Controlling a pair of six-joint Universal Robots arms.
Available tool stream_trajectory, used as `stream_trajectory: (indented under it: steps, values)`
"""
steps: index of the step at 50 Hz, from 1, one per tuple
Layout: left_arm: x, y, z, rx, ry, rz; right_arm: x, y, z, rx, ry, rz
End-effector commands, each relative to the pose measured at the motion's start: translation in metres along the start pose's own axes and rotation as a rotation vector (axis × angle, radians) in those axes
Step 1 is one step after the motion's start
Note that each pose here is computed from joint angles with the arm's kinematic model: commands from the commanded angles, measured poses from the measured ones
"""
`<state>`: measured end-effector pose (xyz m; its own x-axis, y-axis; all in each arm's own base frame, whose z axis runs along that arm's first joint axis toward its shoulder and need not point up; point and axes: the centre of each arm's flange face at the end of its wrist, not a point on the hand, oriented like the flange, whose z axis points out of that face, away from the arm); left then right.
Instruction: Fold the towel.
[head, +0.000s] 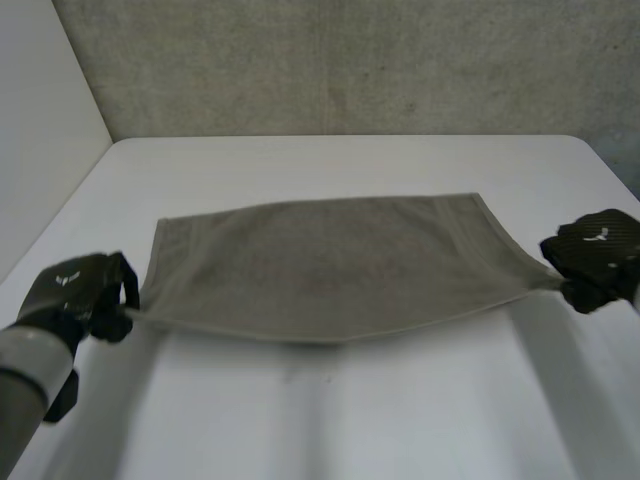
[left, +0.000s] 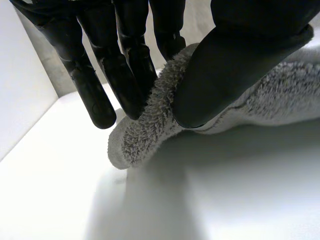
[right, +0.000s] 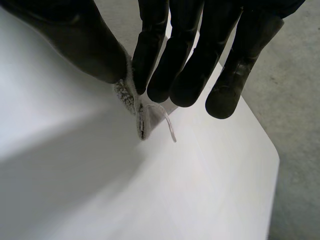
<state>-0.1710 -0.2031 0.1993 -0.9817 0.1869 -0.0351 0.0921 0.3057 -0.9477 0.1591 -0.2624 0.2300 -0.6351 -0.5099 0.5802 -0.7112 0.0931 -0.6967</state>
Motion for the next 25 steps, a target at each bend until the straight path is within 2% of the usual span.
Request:
stream_trajectory:
  steps: [1,6,11,13,14,18,19,21,22,24,25]
  values:
    - [0.001,0.006,-0.038,0.009,0.005,0.096,0.016,-0.015,-0.045,0.027,0.031,-0.001]
    - [0.005,0.001,-0.045,0.054,0.034,0.101,0.019,-0.017,-0.053,0.051,0.013,0.014]
    - [0.007,-0.003,-0.027,0.053,0.075,0.097,0.018,-0.012,-0.044,0.051,-0.002,0.008]
    - [0.007,-0.002,-0.014,0.044,0.080,0.096,0.020,0.000,-0.019,0.023,-0.021,0.004]
    - [0.007,-0.002,-0.014,0.044,0.081,0.096,0.020,0.000,-0.019,0.022,-0.021,0.004]
    - [0.009,-0.004,0.026,0.052,0.080,0.097,0.027,0.011,0.027,0.023,0.001,-0.005]
    - [0.010,-0.004,0.039,0.050,0.081,0.093,0.027,0.011,0.027,0.023,0.001,-0.006]
    - [0.010,-0.004,0.053,0.042,0.082,0.088,0.017,0.003,0.055,0.072,0.004,-0.042]
    - [0.010,-0.004,0.053,0.042,0.082,0.088,0.017,0.003,0.055,0.072,0.004,-0.043]
    - [0.012,-0.003,0.082,0.033,0.084,0.088,0.003,-0.009,0.085,0.134,0.001,-0.068]
    - [0.012,-0.003,0.082,0.033,0.084,0.088,0.003,-0.009,0.085,0.135,0.001,-0.068]
